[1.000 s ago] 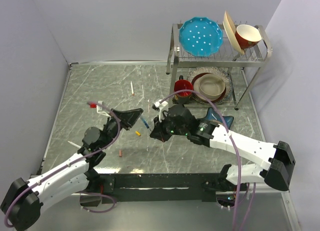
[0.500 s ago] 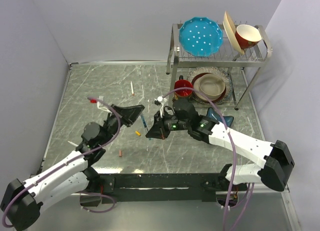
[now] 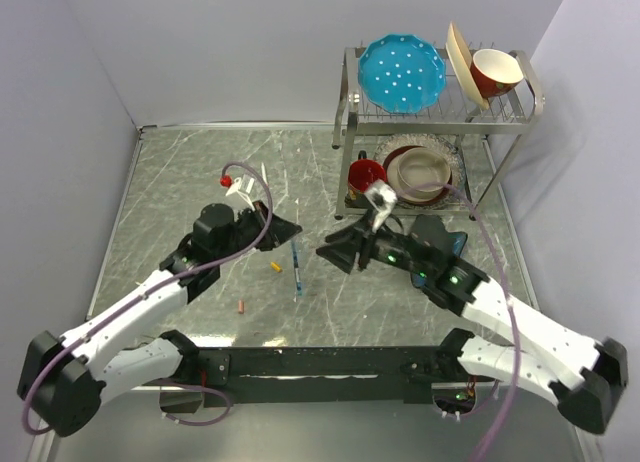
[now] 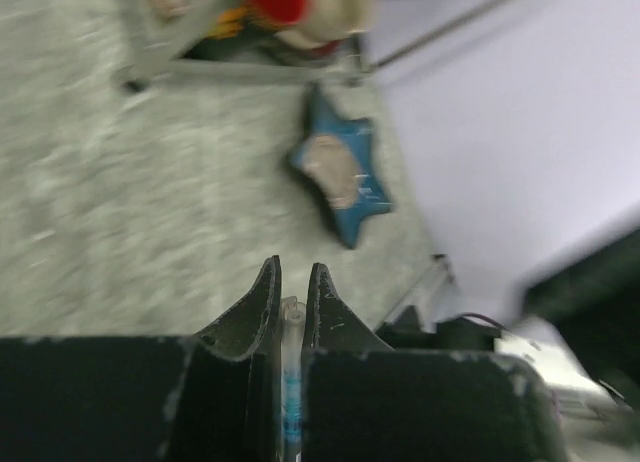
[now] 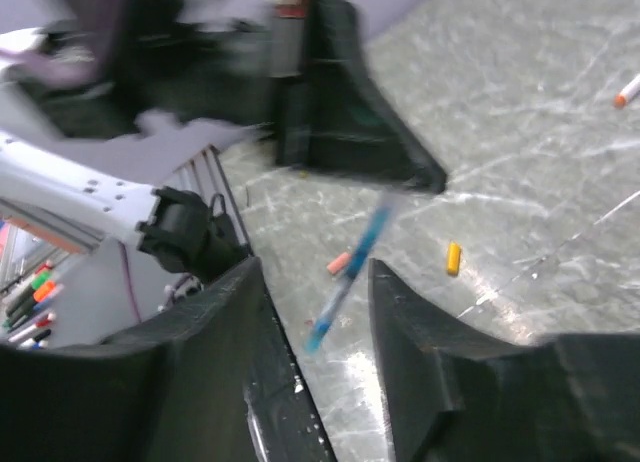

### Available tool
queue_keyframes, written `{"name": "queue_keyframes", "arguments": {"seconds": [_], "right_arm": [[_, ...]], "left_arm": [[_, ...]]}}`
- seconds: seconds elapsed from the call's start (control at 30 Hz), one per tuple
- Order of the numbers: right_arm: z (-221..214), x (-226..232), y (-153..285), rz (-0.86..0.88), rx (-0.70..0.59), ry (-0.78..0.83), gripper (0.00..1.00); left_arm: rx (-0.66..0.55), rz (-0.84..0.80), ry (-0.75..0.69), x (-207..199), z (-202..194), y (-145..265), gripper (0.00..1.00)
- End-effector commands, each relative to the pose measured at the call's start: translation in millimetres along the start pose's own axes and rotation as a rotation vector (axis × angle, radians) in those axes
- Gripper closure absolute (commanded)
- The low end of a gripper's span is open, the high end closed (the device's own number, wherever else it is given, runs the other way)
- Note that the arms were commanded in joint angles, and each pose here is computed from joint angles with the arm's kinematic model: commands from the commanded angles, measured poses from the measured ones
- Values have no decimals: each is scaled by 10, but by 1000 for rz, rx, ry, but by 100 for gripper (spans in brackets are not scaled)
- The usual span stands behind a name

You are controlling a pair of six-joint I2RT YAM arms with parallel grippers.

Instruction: Insert the pens into the pen caps

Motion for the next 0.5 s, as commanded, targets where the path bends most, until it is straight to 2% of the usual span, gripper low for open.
{"name": "queue_keyframes", "arguments": {"seconds": [0.0, 0.07, 0.3, 0.47], "right_arm": [[-116, 46, 300, 22, -87, -20, 38], [-160, 14, 372, -22, -93, -28, 32], [-170, -67, 494, -130, -124, -6, 28], [-183, -93, 496, -151, -121, 3, 28]], "left_arm": [[19, 99, -13, 164, 181, -91, 99], [28, 148, -11, 286, 164, -239, 99], [125, 146, 86, 562, -30, -779, 99], [199, 222, 91, 817, -213, -1083, 91]]}}
Point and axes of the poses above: each gripper's point midway between its finger pads, its own y axis back along the fingers, its own x axis along the line the jaws close on, z = x × y, the point moved 9 cm from there along y, back along the fingers, and after that the axes turned 8 degrees about -y, right-handed, at the moved point
